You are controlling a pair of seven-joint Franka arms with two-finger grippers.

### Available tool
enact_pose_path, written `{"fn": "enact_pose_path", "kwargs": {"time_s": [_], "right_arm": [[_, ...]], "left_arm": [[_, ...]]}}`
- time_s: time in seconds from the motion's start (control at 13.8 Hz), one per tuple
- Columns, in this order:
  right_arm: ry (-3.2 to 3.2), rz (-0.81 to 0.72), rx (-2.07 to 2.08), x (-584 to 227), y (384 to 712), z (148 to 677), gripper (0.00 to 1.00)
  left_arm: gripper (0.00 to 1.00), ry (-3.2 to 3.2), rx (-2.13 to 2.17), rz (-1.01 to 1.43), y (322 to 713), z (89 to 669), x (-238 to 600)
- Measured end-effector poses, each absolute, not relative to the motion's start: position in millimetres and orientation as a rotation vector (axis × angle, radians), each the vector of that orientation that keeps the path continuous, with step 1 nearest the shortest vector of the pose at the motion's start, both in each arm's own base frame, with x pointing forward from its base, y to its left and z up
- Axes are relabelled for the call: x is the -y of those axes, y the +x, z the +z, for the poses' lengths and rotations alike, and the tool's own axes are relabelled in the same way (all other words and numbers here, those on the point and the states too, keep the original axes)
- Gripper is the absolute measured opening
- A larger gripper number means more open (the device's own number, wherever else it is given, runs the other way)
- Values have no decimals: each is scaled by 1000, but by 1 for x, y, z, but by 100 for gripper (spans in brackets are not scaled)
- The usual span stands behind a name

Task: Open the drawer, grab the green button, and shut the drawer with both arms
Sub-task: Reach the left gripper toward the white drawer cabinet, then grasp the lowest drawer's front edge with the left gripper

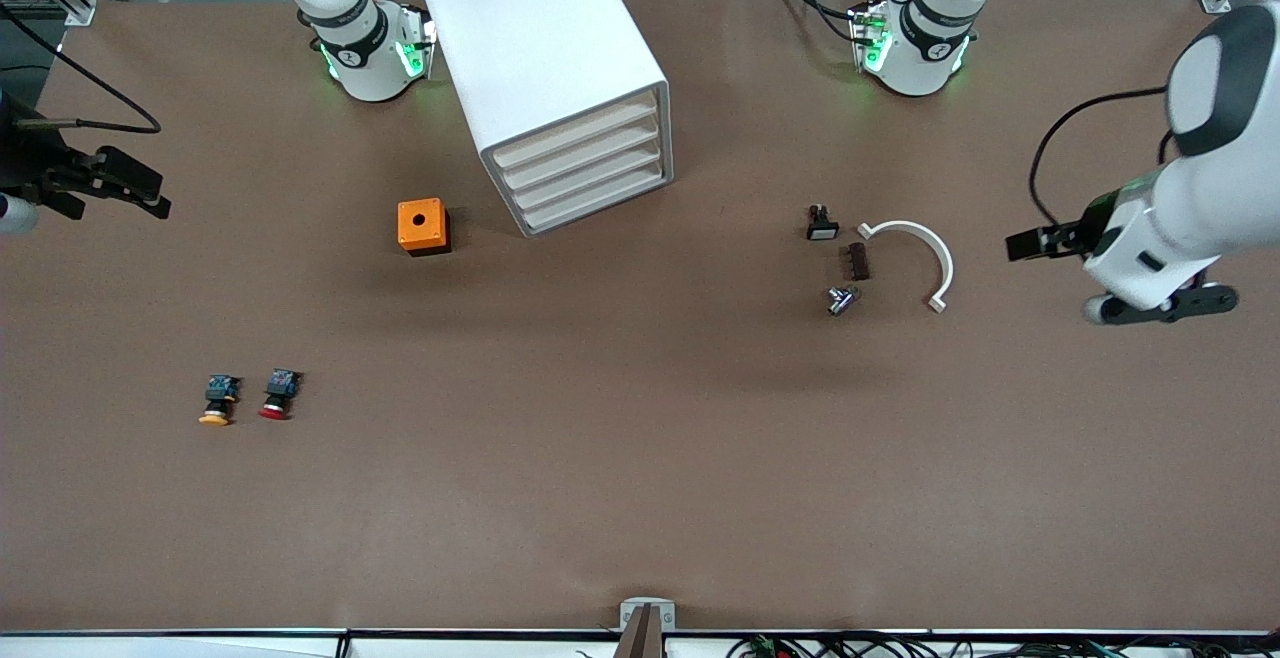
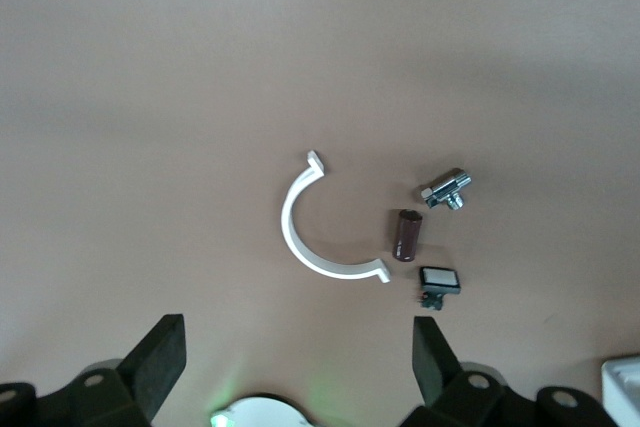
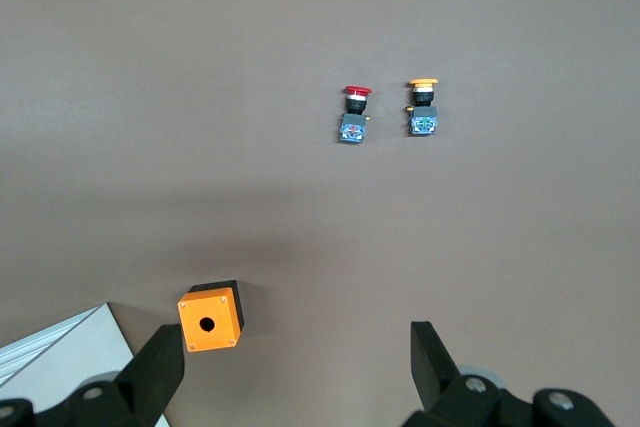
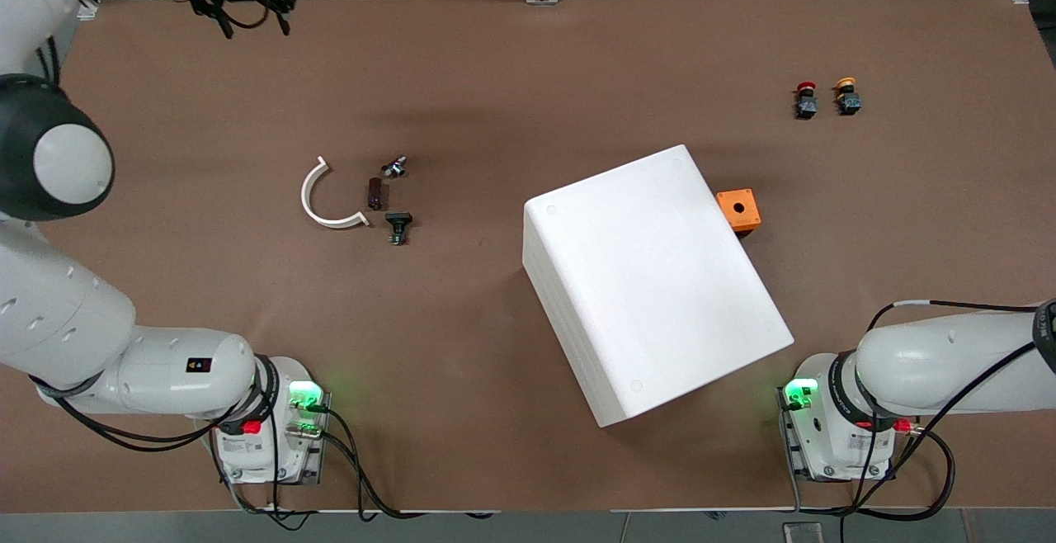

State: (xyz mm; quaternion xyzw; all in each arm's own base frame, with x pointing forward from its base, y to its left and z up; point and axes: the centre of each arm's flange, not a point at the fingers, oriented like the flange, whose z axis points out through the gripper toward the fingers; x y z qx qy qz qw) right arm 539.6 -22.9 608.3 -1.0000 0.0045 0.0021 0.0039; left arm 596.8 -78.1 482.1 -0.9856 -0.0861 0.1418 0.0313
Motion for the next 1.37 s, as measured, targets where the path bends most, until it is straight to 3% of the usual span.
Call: {"fn": "enact_pose_path", "kwargs": {"time_s": [0.36,0.58,0.87,1.16,1.3,1.37], "right_arm": [[-3134,-6,-16,24,540,612,100],[-3134,-3,-16,24,542,612,100],[-3131,140,23,29,573,550,100],[-3133,122,49,65,597,517,100],[-3128,120,98,92,601,507,100],[-3127,122,102,100,601,504,100]], "left_arm": [[100,-2810,895,676,606,380,162],[100,-2550,1248,695,596,343,212],[100,-2179,1601,775,568,300,281],[100,-1793,1797,950,542,240,327],[96,-1667,1852,1012,532,223,346],[87,-1626,1867,1028,527,218,357]]}}
